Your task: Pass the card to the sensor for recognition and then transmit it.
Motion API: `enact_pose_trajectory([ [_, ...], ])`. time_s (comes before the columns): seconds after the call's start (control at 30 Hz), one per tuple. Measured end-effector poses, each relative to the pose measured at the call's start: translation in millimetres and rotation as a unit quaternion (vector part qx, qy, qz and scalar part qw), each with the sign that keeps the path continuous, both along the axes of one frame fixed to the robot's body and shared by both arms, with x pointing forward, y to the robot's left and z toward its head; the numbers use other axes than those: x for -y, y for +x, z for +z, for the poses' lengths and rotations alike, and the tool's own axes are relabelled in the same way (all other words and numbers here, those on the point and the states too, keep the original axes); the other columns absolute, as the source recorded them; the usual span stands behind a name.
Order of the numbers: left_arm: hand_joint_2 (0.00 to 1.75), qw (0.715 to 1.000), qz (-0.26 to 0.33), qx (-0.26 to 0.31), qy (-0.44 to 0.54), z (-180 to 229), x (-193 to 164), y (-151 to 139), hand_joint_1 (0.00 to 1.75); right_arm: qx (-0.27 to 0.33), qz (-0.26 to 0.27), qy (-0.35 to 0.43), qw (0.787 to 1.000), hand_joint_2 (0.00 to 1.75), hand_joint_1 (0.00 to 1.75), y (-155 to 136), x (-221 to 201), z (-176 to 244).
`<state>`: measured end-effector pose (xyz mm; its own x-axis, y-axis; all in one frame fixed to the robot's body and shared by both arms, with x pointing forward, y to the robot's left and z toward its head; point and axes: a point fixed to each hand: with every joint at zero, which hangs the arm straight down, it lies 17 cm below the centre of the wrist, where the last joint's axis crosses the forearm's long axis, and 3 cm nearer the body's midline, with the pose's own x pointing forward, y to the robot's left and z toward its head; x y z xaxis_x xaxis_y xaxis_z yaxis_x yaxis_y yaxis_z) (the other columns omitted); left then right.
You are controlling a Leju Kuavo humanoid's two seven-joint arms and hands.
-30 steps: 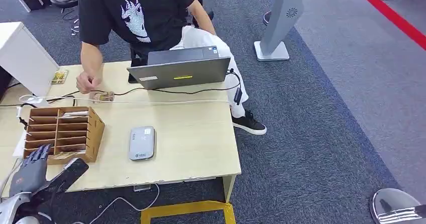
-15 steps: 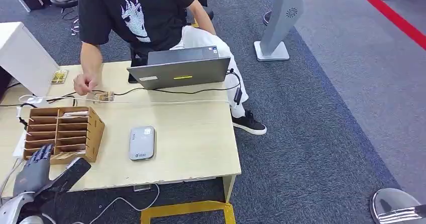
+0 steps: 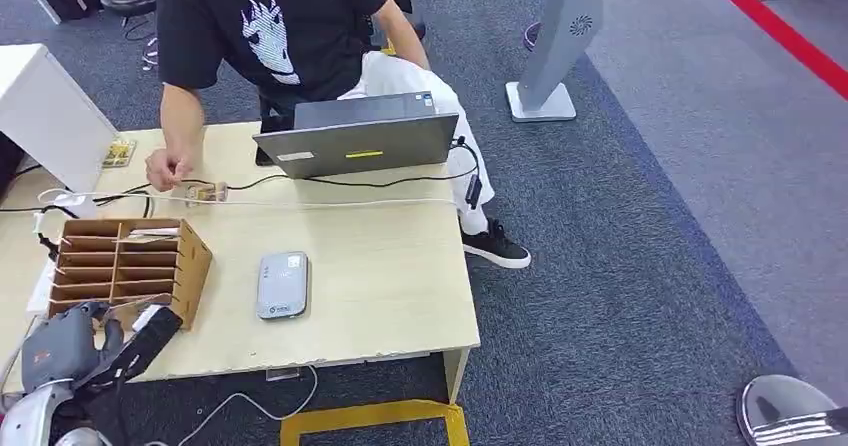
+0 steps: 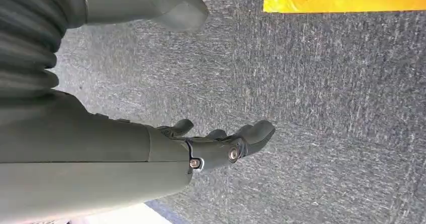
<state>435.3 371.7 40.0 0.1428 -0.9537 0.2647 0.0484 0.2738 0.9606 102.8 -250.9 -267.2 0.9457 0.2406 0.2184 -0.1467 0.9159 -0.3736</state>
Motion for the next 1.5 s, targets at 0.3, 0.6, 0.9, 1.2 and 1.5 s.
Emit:
enact_pose_trajectory([
  [0.3, 1.75, 1.0, -0.006, -0.006, -0.007, -4.7, 7.7, -7.2, 1.75, 0.0, -0.009, 0.002, 1.0, 1.75, 0.0, -3.2, 1.0, -0.6],
  [0.6, 1.75, 0.993, -0.011, 0.099, -0.061, 54.1, 13.9, -1.1, 1.75, -0.003, -0.021, -0.002, 1.0, 1.75, 0.0, -6.3, 4.7, -0.9],
  [0.9, 1.75, 0.965, -0.007, 0.252, -0.078, 159.3, 7.5, -10.3, 1.75, -0.008, -0.031, -0.01, 0.999, 1.75, 0.0, -11.1, 9.3, -1.2],
  [1.2, 1.75, 0.925, 0.066, 0.374, 0.012, 242.2, -44.1, -44.5, 1.75, -0.016, -0.034, -0.016, 0.999, 1.75, 0.0, -14.8, 11.8, -1.4],
  [1.5, 1.75, 0.913, 0.151, 0.374, 0.058, 256.8, -125.1, -29.0, 1.75, -0.017, -0.022, -0.021, 0.999, 1.75, 0.0, -13.2, 12.6, -1.1],
])
